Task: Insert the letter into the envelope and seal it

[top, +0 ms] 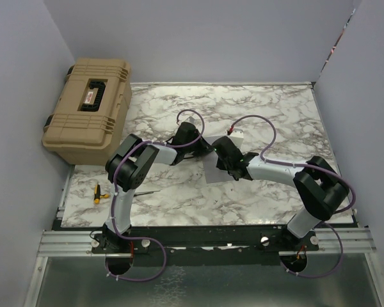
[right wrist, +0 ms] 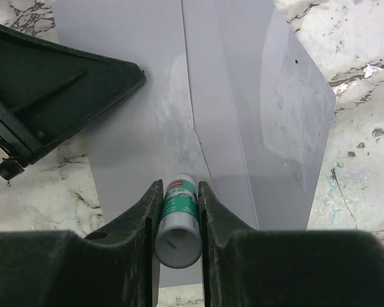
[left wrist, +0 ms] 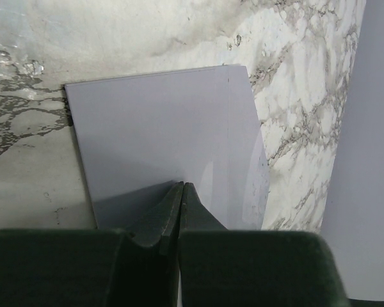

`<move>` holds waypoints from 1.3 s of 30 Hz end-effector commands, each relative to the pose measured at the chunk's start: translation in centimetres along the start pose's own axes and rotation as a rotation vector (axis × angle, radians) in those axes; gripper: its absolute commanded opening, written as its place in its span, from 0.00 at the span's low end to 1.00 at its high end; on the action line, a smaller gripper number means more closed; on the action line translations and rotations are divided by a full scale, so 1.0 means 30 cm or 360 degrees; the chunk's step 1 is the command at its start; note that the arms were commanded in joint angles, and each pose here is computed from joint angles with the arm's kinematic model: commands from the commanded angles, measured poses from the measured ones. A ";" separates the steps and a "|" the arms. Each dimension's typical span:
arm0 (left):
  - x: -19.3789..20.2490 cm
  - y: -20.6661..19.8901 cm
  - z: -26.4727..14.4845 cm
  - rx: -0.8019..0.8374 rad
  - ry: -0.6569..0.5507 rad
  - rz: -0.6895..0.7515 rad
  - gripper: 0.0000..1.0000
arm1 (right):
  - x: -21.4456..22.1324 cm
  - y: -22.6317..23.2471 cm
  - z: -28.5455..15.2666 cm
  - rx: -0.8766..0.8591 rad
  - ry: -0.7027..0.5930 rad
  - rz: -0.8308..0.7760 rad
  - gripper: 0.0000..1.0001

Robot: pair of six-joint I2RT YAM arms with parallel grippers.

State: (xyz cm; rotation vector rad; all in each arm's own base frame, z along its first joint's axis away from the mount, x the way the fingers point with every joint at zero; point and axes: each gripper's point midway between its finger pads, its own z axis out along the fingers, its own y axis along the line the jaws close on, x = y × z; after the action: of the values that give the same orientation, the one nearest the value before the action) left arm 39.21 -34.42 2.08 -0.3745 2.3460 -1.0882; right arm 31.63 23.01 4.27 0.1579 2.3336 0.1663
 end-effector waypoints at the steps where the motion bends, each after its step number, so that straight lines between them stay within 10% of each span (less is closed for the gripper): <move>1: 0.152 0.395 -0.021 -0.0589 0.0177 -0.0018 0.00 | 0.115 -0.103 0.003 0.0178 0.0152 -0.0102 0.01; 20: 0.169 0.389 -0.010 -0.0567 0.0246 0.0009 0.00 | -0.129 -0.064 0.151 0.0266 -0.0085 -0.0134 0.01; 30: 0.134 0.279 -0.001 -0.0435 0.0285 0.0063 0.01 | -0.211 0.027 -0.113 -0.0155 -0.0051 -0.0030 0.01; 39: 0.015 -0.024 -0.066 -0.0079 0.0221 0.0226 0.33 | -0.113 -0.139 -0.260 -0.0117 0.0005 0.0151 0.01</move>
State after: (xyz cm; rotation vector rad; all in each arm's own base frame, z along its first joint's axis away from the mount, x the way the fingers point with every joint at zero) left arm 40.02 -35.28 3.42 -0.2307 2.3842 -1.0892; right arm 31.47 20.24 16.30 0.1845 2.1527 0.3696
